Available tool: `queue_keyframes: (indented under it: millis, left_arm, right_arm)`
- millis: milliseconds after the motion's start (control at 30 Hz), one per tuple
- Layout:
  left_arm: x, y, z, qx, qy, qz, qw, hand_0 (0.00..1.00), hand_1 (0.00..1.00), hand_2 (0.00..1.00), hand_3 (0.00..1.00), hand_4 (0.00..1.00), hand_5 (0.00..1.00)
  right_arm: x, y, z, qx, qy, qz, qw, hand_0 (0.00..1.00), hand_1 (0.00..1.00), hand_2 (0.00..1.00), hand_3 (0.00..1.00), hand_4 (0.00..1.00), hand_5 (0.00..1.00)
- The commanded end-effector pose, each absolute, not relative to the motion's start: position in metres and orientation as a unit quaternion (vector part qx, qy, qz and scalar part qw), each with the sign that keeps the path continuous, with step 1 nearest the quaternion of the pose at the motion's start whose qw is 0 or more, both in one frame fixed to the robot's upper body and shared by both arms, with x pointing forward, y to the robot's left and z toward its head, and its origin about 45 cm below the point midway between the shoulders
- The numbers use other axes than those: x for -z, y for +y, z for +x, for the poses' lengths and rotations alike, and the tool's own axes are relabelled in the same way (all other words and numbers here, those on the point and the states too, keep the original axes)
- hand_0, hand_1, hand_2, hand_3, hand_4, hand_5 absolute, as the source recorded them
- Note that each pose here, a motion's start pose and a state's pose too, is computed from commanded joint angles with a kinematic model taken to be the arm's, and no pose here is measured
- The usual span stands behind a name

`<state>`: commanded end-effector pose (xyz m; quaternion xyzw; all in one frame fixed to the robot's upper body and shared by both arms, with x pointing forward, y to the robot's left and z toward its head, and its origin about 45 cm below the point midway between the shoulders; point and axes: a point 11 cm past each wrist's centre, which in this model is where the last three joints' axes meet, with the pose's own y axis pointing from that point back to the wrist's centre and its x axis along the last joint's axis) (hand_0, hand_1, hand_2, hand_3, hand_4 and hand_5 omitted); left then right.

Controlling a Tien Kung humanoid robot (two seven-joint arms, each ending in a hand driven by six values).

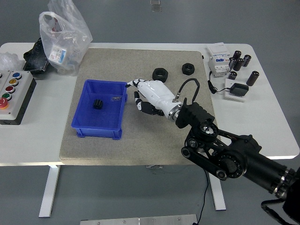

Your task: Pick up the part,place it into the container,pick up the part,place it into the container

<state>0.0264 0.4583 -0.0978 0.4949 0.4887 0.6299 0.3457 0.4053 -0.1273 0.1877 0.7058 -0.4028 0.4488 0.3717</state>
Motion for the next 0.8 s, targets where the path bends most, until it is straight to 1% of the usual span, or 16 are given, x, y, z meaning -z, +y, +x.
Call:
queue_keyframes:
  millis: [200, 233, 367, 400, 567, 600, 800]
  left_arm:
    - [0.098, 0.458, 0.026, -0.631, 0.488, 0.494, 0.346, 0.667, 0.656, 0.631, 0.782, 0.643, 0.205]
    - [0.098, 0.458, 0.027, -0.631, 0.488, 0.494, 0.347, 0.667, 0.656, 0.625, 0.770, 0.632, 0.204]
    - [0.098, 0.457, 0.030, -0.631, 0.487, 0.493, 0.350, 0.667, 0.656, 0.625, 0.770, 0.632, 0.204]
    - [0.098, 0.456, 0.031, -0.630, 0.486, 0.493, 0.351, 0.667, 0.656, 0.623, 0.762, 0.624, 0.201]
    - [0.099, 0.455, 0.032, -0.630, 0.486, 0.494, 0.352, 0.667, 0.656, 0.623, 0.762, 0.624, 0.201]
    - [0.098, 0.455, 0.032, -0.629, 0.486, 0.494, 0.352, 0.667, 0.656, 0.622, 0.760, 0.620, 0.199]
    - [0.099, 0.455, 0.031, -0.629, 0.486, 0.495, 0.351, 0.667, 0.656, 0.622, 0.760, 0.620, 0.199]
  right_arm:
    - [-0.176, -0.183, 0.412, -0.404, -0.434, 0.678, 0.435, 0.393, 0.694, 0.843, 0.786, 0.321, 0.090]
    - [-0.174, -0.187, 0.412, -0.398, -0.436, 0.677, 0.439, 0.394, 0.735, 0.916, 0.950, 0.834, 0.276]
    - [-0.159, -0.194, 0.405, -0.372, -0.429, 0.684, 0.458, 0.394, 0.735, 0.916, 0.950, 0.834, 0.276]
    - [-0.156, -0.194, 0.403, -0.366, -0.427, 0.687, 0.461, 0.410, 0.795, 0.989, 0.998, 0.918, 0.361]
    - [-0.149, -0.188, 0.397, -0.349, -0.420, 0.702, 0.457, 0.410, 0.795, 0.989, 0.998, 0.918, 0.361]
    - [-0.148, -0.187, 0.396, -0.345, -0.418, 0.705, 0.457, 0.410, 0.804, 0.994, 0.998, 0.971, 0.433]
    - [-0.139, -0.178, 0.394, -0.339, -0.404, 0.713, 0.463, 0.410, 0.804, 0.994, 0.998, 0.971, 0.433]
